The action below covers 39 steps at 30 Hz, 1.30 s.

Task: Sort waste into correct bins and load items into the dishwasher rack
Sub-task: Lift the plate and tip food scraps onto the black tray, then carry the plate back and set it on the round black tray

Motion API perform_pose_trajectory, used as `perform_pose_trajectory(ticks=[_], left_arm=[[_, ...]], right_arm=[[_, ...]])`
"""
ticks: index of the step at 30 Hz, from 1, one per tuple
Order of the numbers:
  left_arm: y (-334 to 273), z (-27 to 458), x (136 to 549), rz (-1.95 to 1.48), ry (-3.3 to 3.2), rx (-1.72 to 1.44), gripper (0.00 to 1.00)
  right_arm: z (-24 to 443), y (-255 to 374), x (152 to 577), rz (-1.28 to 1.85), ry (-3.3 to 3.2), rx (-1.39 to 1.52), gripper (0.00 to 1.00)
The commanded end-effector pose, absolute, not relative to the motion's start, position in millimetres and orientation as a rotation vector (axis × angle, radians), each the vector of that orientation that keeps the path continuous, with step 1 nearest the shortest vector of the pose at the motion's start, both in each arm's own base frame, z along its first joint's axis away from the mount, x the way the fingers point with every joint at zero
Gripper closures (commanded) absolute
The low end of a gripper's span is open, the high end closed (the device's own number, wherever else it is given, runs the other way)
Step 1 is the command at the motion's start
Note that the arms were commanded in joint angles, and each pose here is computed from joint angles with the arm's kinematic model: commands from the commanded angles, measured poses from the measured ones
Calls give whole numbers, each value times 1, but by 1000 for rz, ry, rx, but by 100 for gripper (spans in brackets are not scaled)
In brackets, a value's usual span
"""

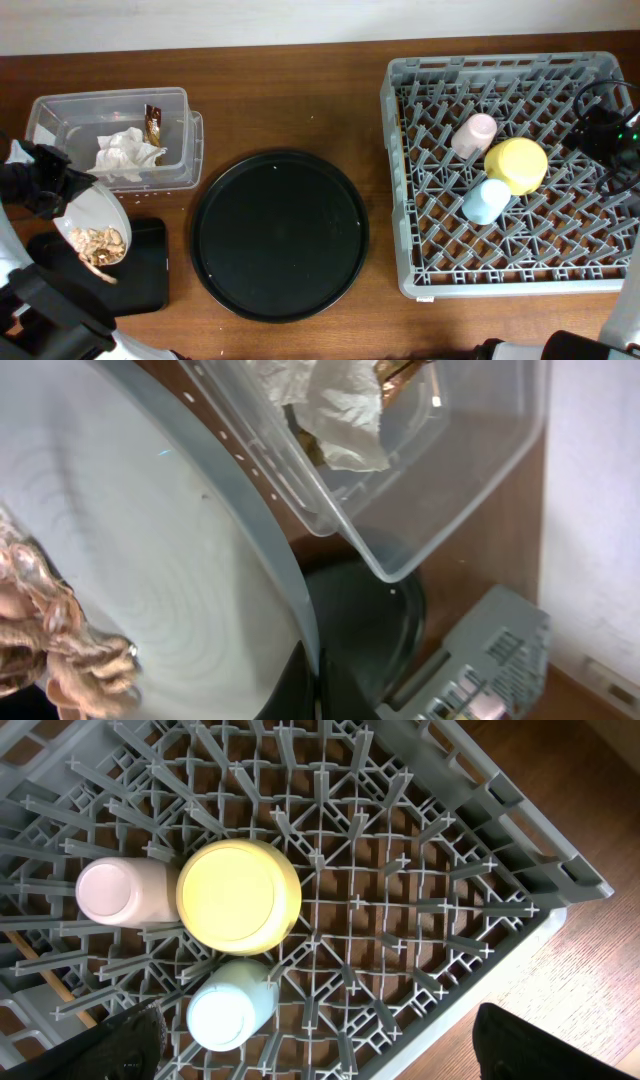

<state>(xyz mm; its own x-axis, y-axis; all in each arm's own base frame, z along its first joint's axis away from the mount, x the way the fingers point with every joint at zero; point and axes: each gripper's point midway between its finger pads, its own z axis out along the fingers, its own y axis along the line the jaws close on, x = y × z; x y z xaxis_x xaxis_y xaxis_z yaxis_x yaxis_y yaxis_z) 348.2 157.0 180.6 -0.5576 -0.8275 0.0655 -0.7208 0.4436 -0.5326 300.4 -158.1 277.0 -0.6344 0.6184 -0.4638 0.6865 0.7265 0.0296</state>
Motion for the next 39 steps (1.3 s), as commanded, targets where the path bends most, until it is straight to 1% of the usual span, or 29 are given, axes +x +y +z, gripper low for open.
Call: perform_pose_trajectory(ticks=[1,3,5,7,12,13,14,16,17,20,21,22,23,25,29,31,32,34,35,36,37,39], left_arm=[[141,194,349,-1002,2420,-1244,99],[135,187,344,-1071,2415,-1260,99],[124,189,344,-1172,2398,-1178,99],[126,189,336,-1199,2389,-1231,99],[144,218,320,-1392,2185,-1184,99],[154,226,320,-1407,2115,-1129,99],[165,226,315,-1388,2086,-1155,99],[174,231,306,-1393,2041,-1152,99],[173,239,303,-1422,2003,-1101,99],[178,245,310,-1402,1965,-1012,99],[169,252,306,-1464,1942,-1026,99],[174,253,310,-1426,1932,-956,99],[166,253,304,-1476,1945,-1021,99],[154,256,300,-1503,1973,-1019,99],[98,268,308,-1489,2146,-840,99],[53,266,305,-1471,2334,-783,99],[21,266,305,-1465,2436,-657,99],[-34,249,296,-1381,2691,-423,99],[-75,234,294,-1274,2846,-265,99],[-101,226,296,-1192,2909,-174,99],[-128,214,298,-1037,2974,-93,99],[-165,183,302,-475,3034,-95,99]], right_arm=[[276,-160,301,-211,2479,1012,1],[276,-160,301,-211,2479,1012,1],[276,-160,301,-211,2479,1012,2],[276,-160,301,-211,2479,1012,1],[276,-160,301,-211,2480,1012,1],[276,-160,301,-211,2480,1012,1],[276,-160,301,-211,2479,1012,1],[276,-160,301,-211,2479,1012,1],[276,-160,301,-211,2479,1012,1],[276,-160,301,-211,2480,1012,1],[276,-160,301,-211,2479,1012,1],[276,-160,301,-211,2480,1012,1],[276,-160,301,-211,2480,1012,1],[276,-160,301,-211,2479,1012,1],[276,-160,301,-211,2479,1012,1],[276,-160,301,-211,2479,1012,1],[276,-160,301,-211,2479,1012,1],[276,-160,301,-211,2479,1012,1],[276,-160,301,-211,2480,1012,1],[276,-160,301,-211,2480,1012,1],[276,-160,301,-211,2479,1012,1],[276,-160,301,-211,2479,1012,1]])
